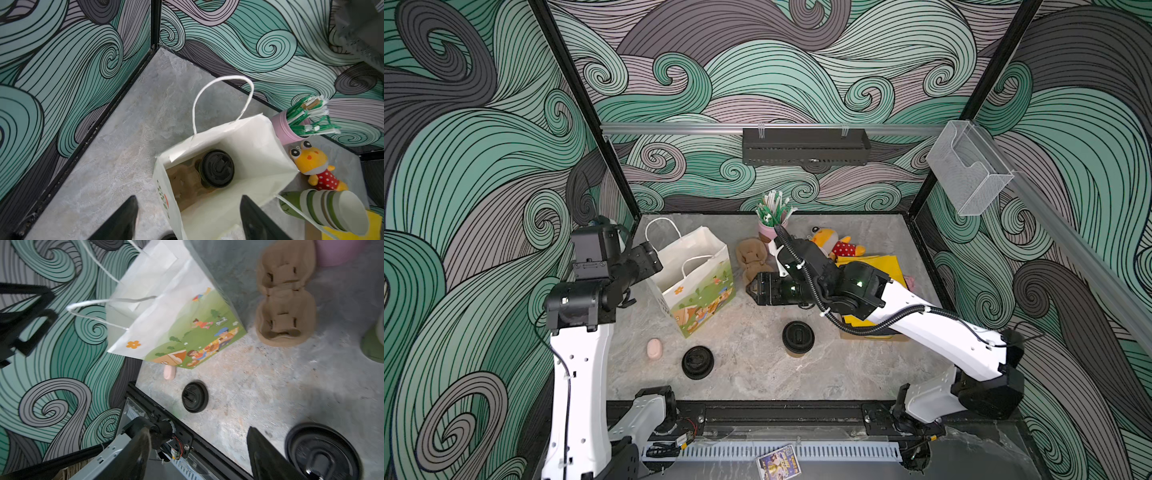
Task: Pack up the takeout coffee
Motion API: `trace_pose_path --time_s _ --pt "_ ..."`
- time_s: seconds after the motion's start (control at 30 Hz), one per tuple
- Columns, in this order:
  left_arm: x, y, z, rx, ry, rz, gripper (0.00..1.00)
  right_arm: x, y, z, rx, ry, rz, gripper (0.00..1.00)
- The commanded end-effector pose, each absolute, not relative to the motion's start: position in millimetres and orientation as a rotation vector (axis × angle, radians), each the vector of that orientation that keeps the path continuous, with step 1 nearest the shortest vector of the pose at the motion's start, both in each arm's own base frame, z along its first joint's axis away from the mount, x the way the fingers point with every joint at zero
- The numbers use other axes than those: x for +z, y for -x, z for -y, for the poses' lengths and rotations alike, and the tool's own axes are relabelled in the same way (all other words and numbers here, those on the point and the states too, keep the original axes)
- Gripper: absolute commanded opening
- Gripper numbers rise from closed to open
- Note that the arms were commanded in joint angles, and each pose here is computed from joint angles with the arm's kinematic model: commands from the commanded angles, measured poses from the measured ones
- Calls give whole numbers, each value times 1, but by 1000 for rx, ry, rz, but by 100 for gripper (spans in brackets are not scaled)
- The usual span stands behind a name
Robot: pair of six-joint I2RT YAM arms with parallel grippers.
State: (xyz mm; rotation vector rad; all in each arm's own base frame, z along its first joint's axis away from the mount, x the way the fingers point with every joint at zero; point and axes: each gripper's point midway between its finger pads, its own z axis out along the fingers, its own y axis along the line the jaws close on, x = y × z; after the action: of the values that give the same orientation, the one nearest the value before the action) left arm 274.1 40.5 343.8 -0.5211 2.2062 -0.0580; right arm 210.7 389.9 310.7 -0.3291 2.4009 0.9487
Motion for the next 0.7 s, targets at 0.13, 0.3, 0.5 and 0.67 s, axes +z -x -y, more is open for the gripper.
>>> trace_pose_path --time_s 0.13,0.3,0.5,0.67 --pt "346 -332 -40 -66 333 -2140 79 347 -213 -507 1127 611 -1933 70" --pt "349 -344 -38 -140 334 -2129 79 335 -223 -537 1008 642 -1814 62" --pt "345 -341 -41 -146 403 -2111 79 327 -233 -543 897 604 -1694 58" --pt "347 -333 -46 -145 488 -2078 79 324 -244 -543 791 596 -1666 53"
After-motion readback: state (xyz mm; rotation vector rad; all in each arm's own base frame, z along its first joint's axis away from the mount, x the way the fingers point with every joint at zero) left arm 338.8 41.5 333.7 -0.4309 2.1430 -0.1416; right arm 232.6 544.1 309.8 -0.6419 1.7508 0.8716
